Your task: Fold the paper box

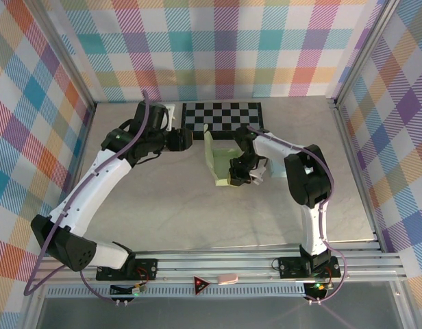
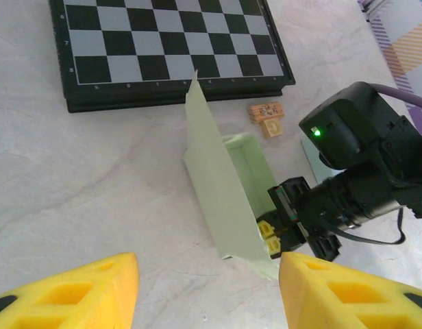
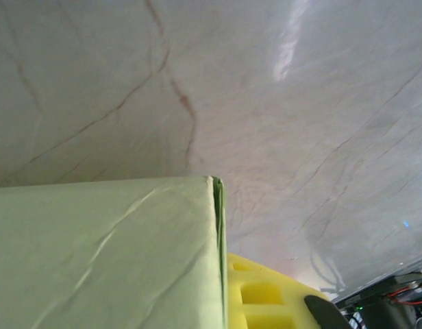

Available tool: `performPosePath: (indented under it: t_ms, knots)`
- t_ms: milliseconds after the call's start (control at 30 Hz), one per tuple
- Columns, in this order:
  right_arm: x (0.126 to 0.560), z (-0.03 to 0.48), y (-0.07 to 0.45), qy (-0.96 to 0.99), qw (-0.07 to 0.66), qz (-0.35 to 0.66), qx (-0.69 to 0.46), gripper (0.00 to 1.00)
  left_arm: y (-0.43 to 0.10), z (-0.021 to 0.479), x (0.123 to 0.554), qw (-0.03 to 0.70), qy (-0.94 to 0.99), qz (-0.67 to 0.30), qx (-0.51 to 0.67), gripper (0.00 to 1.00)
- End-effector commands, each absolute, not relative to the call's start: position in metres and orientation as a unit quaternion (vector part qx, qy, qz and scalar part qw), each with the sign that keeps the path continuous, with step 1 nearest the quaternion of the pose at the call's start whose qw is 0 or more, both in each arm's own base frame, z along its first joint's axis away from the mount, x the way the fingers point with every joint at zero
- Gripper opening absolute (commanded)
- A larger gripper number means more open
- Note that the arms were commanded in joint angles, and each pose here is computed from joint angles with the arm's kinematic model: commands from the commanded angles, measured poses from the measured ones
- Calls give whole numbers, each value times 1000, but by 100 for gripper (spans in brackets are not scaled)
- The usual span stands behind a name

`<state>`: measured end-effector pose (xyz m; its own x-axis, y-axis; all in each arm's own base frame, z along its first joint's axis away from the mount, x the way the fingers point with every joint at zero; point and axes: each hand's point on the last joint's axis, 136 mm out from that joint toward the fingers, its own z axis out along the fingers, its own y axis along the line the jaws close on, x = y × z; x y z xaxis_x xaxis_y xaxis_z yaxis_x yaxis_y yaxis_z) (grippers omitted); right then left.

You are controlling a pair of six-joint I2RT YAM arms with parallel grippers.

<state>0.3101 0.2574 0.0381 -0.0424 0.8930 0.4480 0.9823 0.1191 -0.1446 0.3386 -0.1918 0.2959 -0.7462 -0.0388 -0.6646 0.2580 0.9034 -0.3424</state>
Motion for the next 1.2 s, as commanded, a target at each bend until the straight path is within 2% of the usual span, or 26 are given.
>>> performPosePath:
  t_ms: [0,233,400,500,567,700,833,933,1167]
  knots:
    - [306,32,262,-699,238,-98,-667,14,-193,301,328,343,906,-238,71,55]
    - [311,55,255,-719,204,-121,-653,44,-197,289,324,311,912,-261,57,54]
    - [319,80,241,-747,156,-142,-630,51,-196,286,324,307,914,-259,52,54]
    - [342,114,226,-796,75,-166,-578,56,-189,287,325,311,917,-247,39,55]
    - [361,142,222,-845,14,-182,-503,58,-179,287,325,317,919,-235,15,55]
    - [393,192,249,-941,-90,-203,-256,60,-151,285,323,324,920,-215,-47,56]
    - [388,210,301,-966,-96,-230,-70,61,-133,273,308,319,922,-202,-85,57]
    - [376,216,330,-967,-96,-235,2,61,-129,268,296,328,913,-221,-99,57]
    - [365,197,360,-971,-71,-225,34,51,-156,297,274,380,854,-353,-53,58]
